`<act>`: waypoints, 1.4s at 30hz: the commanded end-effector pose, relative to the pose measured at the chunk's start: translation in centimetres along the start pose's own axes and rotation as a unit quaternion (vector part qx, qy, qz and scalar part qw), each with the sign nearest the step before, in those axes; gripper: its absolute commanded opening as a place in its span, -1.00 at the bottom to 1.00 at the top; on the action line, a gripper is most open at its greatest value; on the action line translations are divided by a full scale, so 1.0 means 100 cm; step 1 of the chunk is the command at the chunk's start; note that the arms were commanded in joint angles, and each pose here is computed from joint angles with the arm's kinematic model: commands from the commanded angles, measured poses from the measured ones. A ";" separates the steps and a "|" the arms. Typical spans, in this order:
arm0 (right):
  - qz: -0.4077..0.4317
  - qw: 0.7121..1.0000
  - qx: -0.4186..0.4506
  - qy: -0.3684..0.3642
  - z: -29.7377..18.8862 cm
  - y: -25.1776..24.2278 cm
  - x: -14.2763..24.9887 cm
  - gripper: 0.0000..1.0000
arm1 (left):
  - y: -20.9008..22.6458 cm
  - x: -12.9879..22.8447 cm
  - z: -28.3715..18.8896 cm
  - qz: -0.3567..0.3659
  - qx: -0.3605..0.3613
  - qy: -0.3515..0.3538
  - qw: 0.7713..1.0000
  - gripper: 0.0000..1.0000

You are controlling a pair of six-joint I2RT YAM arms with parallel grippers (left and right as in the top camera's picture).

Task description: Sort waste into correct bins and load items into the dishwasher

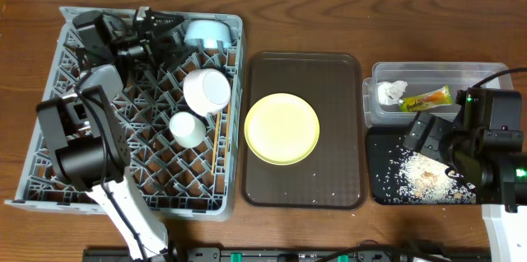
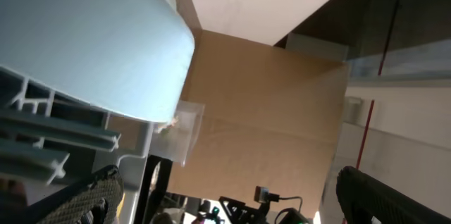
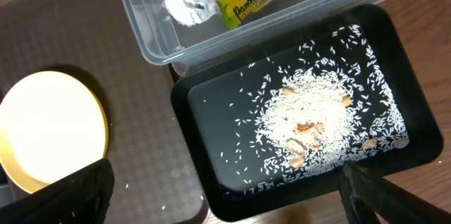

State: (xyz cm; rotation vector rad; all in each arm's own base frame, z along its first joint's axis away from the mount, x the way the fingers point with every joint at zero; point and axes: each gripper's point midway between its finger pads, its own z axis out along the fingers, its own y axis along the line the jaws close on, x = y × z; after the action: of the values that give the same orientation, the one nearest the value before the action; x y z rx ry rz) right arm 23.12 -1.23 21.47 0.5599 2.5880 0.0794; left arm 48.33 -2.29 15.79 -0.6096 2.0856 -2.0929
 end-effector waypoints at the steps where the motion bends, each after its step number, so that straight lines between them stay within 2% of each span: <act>1: -0.002 1.000 0.004 -0.004 -0.001 -0.002 -0.002 0.99 | -0.030 0.015 -0.002 0.029 0.005 0.006 1.000 0.95; 8: -0.002 1.000 0.004 -0.004 -0.001 -0.002 -0.002 0.98 | -0.096 0.039 -0.006 0.115 0.003 -0.024 0.993 0.96; 15: -0.002 1.000 0.004 -0.004 -0.001 -0.002 -0.002 0.99 | -0.173 0.052 -0.019 0.221 -0.008 -0.160 0.962 0.96; 18: -0.002 1.000 0.004 -0.004 -0.001 -0.002 -0.002 0.98 | -0.178 0.055 -0.019 0.235 -0.046 -0.204 0.949 0.96; 21: -0.002 1.000 0.004 -0.004 -0.001 -0.002 -0.002 0.99 | -0.157 0.059 -0.013 0.245 -0.142 -0.217 0.934 0.96; 22: -0.002 1.000 0.004 -0.004 -0.001 -0.002 -0.002 0.98 | -0.145 0.059 -0.012 0.246 -0.187 -0.223 0.924 0.96; 24: -0.002 1.000 0.004 -0.004 -0.001 -0.002 -0.002 0.98 | -0.127 0.059 -0.013 0.263 -0.289 -0.235 0.890 0.96; 27: -0.002 1.000 0.004 -0.004 -0.001 -0.002 -0.002 0.99 | -0.121 0.060 -0.012 0.313 -0.429 -0.250 0.810 0.97; 32: -0.002 1.000 0.004 -0.004 -0.001 -0.002 -0.002 0.98 | -0.129 0.060 0.009 0.409 -0.523 -0.242 0.707 0.97; 33: -0.002 1.000 0.004 -0.004 -0.001 -0.002 -0.002 0.98 | -0.126 0.060 0.012 0.411 -0.535 -0.244 0.697 0.97; 36: -0.002 1.000 0.004 -0.004 -0.001 -0.003 -0.002 0.99 | -0.113 0.057 0.031 0.415 -0.534 -0.223 0.702 0.97; 42: -0.002 1.000 0.004 -0.004 -0.001 -0.002 -0.002 0.99 | -0.070 0.021 0.045 0.396 -0.553 -0.204 0.704 0.96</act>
State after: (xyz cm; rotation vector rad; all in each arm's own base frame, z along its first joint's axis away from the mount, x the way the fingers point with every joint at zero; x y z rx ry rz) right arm 23.12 -1.23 21.47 0.5589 2.5882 0.0791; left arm 47.99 -8.31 25.77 -0.1180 2.3829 -0.2040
